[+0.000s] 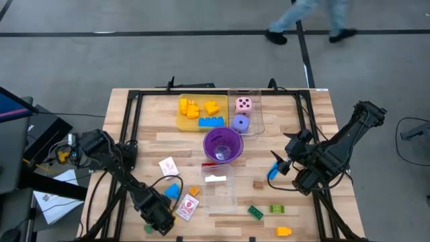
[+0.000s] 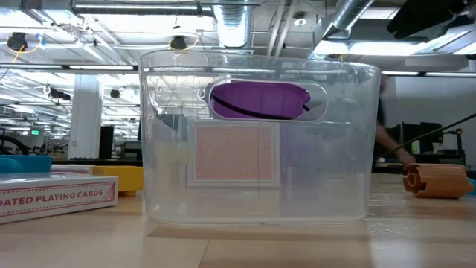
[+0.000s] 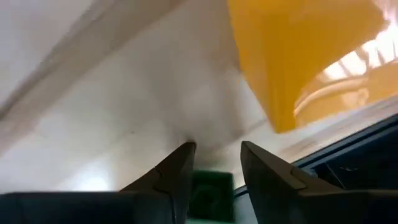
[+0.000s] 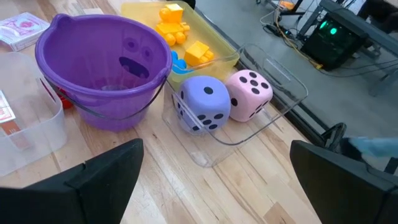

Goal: Pick & Place Toys
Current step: Put the green game piece into the yellow bin

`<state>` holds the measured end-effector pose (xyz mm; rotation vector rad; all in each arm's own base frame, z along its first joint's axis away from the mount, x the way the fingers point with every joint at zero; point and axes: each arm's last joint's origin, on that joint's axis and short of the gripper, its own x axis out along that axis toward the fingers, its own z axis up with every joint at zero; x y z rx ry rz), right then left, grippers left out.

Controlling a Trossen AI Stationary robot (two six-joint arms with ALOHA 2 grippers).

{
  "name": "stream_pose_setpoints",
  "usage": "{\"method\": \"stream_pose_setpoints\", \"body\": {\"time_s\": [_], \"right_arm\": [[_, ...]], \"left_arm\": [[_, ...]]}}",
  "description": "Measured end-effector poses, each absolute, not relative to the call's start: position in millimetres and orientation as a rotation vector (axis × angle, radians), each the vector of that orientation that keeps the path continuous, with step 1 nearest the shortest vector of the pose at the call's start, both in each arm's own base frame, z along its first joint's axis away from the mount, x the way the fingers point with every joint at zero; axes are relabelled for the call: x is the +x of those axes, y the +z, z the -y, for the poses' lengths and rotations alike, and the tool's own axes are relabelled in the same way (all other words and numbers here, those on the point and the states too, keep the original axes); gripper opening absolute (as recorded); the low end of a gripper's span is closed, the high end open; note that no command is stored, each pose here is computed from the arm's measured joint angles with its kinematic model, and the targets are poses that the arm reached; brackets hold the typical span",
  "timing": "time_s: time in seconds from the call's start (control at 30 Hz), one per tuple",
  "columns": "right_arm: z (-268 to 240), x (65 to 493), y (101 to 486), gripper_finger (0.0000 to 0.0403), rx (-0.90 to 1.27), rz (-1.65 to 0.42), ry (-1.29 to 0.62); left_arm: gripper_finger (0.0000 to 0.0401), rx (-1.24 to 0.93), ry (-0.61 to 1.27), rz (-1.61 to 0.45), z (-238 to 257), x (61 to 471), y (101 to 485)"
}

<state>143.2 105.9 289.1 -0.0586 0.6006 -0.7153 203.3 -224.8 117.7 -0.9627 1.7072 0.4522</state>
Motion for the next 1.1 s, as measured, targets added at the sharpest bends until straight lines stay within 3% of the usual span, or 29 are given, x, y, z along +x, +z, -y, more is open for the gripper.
{"method": "stream_pose_setpoints", "body": {"time_s": [0.2,0.37,0.47,0.73,0.9,1.1], "right_arm": [[-106,143,289,0.0398,-0.058,-0.603,-0.715],[-106,143,289,0.0398,-0.058,-0.604,-0.715],[-106,143,289,0.0398,-0.058,-0.604,-0.715],[-106,143,289,0.0398,-0.050,-0.607,-0.714],[-108,144,288,0.0398,-0.025,-0.612,-0.706],[-109,145,288,0.0398,-0.012,-0.615,-0.698]], "left_arm": [[0.0135,-0.890,0.506,-1.702,207,206,122],[0.0135,-0.756,0.664,-1.535,180,199,143],[0.0135,-0.775,0.621,-1.445,172,197,166],[0.0140,-0.916,0.475,-1.456,176,181,201],[0.0180,-1.025,0.434,-1.603,196,167,202],[0.0278,-1.132,0.457,-1.665,207,160,205]]}}
